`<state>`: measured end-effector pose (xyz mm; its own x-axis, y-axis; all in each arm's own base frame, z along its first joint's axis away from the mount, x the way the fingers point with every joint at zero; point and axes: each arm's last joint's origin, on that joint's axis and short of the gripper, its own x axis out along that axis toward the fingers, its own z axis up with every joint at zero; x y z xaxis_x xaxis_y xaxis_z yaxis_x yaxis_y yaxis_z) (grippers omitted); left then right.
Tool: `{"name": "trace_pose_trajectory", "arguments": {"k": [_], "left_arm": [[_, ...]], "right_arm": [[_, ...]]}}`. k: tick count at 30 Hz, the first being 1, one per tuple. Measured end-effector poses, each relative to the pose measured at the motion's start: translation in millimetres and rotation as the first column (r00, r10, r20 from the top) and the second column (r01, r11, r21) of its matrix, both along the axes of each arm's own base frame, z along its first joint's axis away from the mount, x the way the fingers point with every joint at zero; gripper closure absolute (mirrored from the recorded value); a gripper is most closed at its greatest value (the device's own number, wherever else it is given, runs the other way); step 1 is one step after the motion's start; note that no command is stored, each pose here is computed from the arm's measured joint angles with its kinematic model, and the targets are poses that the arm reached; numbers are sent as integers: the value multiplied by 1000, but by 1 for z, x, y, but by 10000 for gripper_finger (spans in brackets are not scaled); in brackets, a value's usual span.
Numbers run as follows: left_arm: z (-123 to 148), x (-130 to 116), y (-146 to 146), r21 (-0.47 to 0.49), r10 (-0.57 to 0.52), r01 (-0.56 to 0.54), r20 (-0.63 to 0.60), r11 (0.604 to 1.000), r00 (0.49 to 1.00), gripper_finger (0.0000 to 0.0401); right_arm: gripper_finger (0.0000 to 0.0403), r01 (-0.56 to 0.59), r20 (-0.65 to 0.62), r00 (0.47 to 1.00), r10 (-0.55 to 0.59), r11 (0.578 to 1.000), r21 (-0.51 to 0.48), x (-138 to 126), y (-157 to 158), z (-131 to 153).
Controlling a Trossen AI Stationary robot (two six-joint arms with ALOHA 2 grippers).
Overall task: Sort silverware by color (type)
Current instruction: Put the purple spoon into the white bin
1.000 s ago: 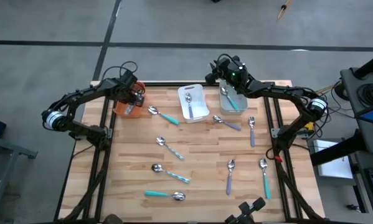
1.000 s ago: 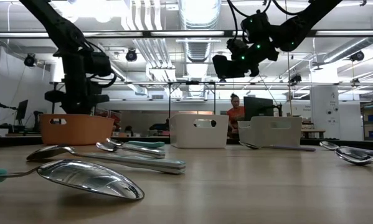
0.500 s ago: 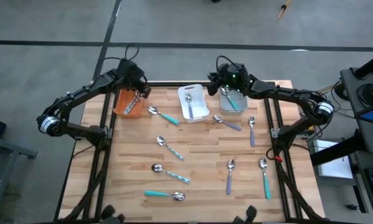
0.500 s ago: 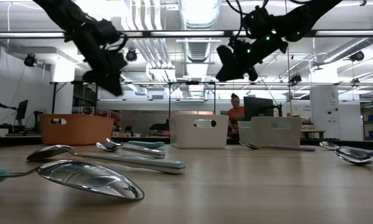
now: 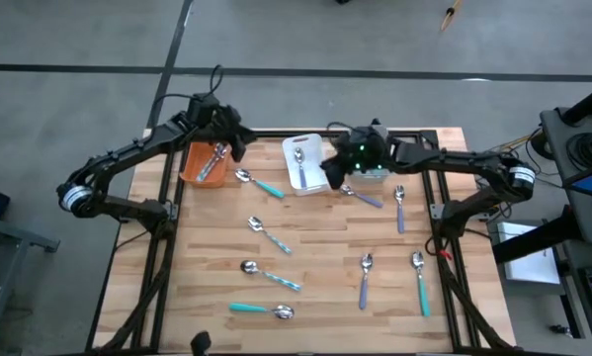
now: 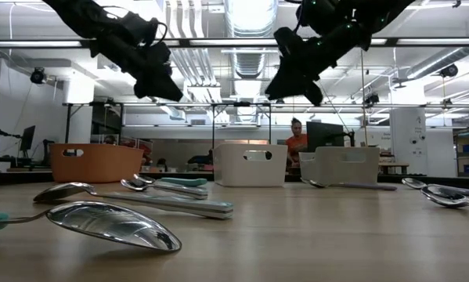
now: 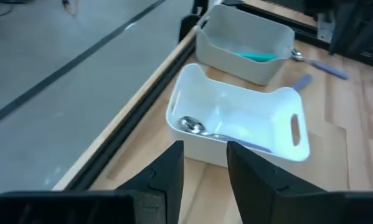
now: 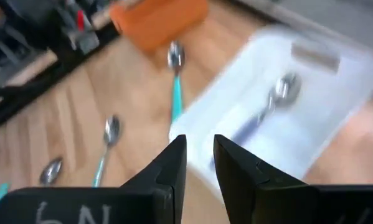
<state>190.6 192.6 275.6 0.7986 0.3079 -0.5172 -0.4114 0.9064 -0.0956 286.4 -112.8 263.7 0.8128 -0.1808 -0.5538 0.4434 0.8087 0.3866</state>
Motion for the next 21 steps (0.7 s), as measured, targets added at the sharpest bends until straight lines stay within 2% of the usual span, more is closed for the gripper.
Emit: {"name": "trace_pose_trajectory", "arguments": {"k": [6, 10, 13, 16, 18, 21], "left_arm": [[0, 1, -2, -16, -44, 45, 11, 999, 999, 299], [-1, 1, -2, -19, -44, 45, 9, 999, 999, 299], [-2, 2, -2, -21, -44, 44, 8, 999, 999, 299], [-1, 2, -1, -13, -45, 45, 14, 999, 999, 299], [0, 2, -1, -6, -45, 45, 20, 999, 999, 299], [0, 3, 0, 1, -45, 45, 26, 999, 999, 299]], "right_arm": [[330, 79, -212, 976, -39, 980, 182, -12, 14, -18], [333, 168, -408, 912, -49, 951, 261, -28, 20, -30], [334, 220, -548, 835, -41, 939, 265, -41, 24, -37], [330, 259, -637, 768, -59, 939, 225, -49, 25, -41], [325, 262, -656, 752, -72, 945, 196, -50, 25, -43], [310, 231, -654, 754, -60, 957, 178, -47, 23, -45]]}}
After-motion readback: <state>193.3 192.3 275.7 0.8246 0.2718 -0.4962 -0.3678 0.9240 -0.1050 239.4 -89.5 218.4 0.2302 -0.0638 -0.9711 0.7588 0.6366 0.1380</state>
